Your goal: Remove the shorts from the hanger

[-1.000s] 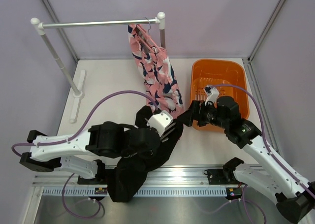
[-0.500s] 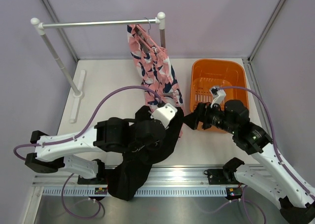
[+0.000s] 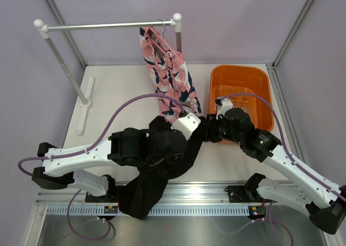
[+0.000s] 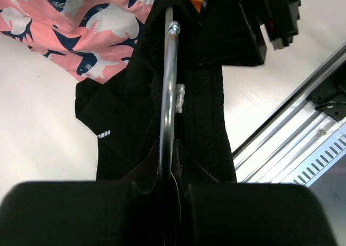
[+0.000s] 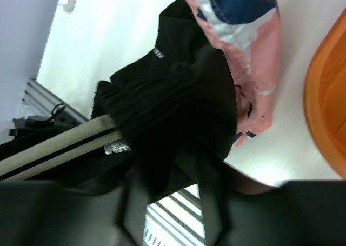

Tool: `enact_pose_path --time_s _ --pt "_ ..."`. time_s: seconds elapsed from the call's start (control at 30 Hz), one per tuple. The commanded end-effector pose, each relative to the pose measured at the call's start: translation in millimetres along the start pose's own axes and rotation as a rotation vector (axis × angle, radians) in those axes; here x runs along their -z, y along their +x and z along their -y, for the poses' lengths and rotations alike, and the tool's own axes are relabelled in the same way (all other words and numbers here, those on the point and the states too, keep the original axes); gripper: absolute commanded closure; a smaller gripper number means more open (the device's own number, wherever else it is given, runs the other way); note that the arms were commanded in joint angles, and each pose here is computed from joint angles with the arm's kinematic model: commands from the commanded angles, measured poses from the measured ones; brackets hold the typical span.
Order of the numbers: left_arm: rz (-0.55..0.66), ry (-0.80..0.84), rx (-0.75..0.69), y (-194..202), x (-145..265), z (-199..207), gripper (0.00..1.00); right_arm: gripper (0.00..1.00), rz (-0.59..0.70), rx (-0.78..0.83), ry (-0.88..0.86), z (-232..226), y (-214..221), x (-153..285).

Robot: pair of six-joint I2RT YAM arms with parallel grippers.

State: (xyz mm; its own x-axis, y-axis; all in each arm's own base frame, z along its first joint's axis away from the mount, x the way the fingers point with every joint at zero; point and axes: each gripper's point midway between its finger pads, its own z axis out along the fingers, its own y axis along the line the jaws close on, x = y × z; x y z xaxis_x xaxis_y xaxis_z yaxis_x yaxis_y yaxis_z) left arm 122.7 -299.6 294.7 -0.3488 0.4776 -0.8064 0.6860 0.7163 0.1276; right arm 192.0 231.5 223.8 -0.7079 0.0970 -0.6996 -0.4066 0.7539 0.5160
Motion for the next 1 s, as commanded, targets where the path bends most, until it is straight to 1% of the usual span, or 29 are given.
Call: enact_pose_path --time_s 0.0,0.03,0.07,0.13,0.17,0.23,0.27,0.33,0.37,0.43,0.5,0.57,0.63,0.7,0.73,0.8,0.83,0.87,0.9,0.93,0.97 --pt "0.085 0.043 0.082 -21 16 -3 1.0 0.64 0.137 -0.01 0.03 -8 -40 4" --pt "0.083 0.044 0.085 -19 18 -4 1.0 0.72 0.148 -0.012 0.039 -8 -43 5" --pt "0.075 0.052 0.087 -16 19 -4 1.0 0.87 0.164 -0.013 0.059 -5 -47 5" --pt "0.087 0.072 0.103 -15 28 -8 1.0 0.98 0.178 -0.021 0.098 -1 -53 8" --pt "0.086 0.089 0.108 -14 31 -7 1.0 1.0 0.208 -0.025 0.136 3 -62 11" --pt "0.095 0.1 0.12 -9 42 -16 1.0 1.0 0.212 -0.023 0.203 14 -64 12" --pt "0.102 0.1 0.135 -8 46 -20 1.0 1.0 0.244 -0.02 0.25 20 -72 16" --pt "0.114 0.109 0.151 -1 51 -25 1.0 1.0 0.234 -0.011 0.295 27 -72 13" --pt "0.149 0.134 0.179 -2 63 -31 1.0 1.0 0.239 -0.011 0.299 27 -75 13" --pt "0.169 0.166 0.189 4 67 -33 1.0 1.0 0.223 -0.013 0.299 26 -74 5" --pt "0.254 0.22 0.235 -5 84 -38 1.0 1.0 0.21 -0.013 0.249 16 -74 -2" --pt "0.313 0.241 0.249 -11 88 -39 1.0 1.0 0.177 -0.013 0.186 6 -68 -10" --pt "0.387 0.24 0.28 -21 95 -47 1.0 1.0 0.16 -0.009 0.144 -3 -67 -14" --pt "0.43 0.234 0.289 -28 96 -49 1.0 1.0 0.151 0.013 0.12 -11 -68 -13" --pt "0.49 0.242 0.317 -41 101 -50 1.0 1.0 0.136 0.03 0.103 -18 -64 -14" --pt "0.537 0.209 0.305 -48 97 -53 1.0 1.0 0.125 0.059 0.079 -31 -65 -10" --pt "0.586 0.202 0.326 -60 98 -54 1.0 1.0 0.121 0.072 0.068 -38 -64 -7" --pt "0.607 0.144 0.331 -64 96 -63 1.0 1.0 0.131 0.09 0.045 -52 -67 -1" --pt "0.63 0.108 0.343 -71 96 -69 1.0 1.0 0.119 0.105 0.045 -56 -64 3" --pt "0.68 0.084 0.38 -83 100 -74 1.0 1.0 0.12 0.121 0.04 -61 -64 7" --pt "0.709 -0.005 0.39 -88 102 -90 1.0 1.0 0.119 0.14 -0.002 -78 -65 14"
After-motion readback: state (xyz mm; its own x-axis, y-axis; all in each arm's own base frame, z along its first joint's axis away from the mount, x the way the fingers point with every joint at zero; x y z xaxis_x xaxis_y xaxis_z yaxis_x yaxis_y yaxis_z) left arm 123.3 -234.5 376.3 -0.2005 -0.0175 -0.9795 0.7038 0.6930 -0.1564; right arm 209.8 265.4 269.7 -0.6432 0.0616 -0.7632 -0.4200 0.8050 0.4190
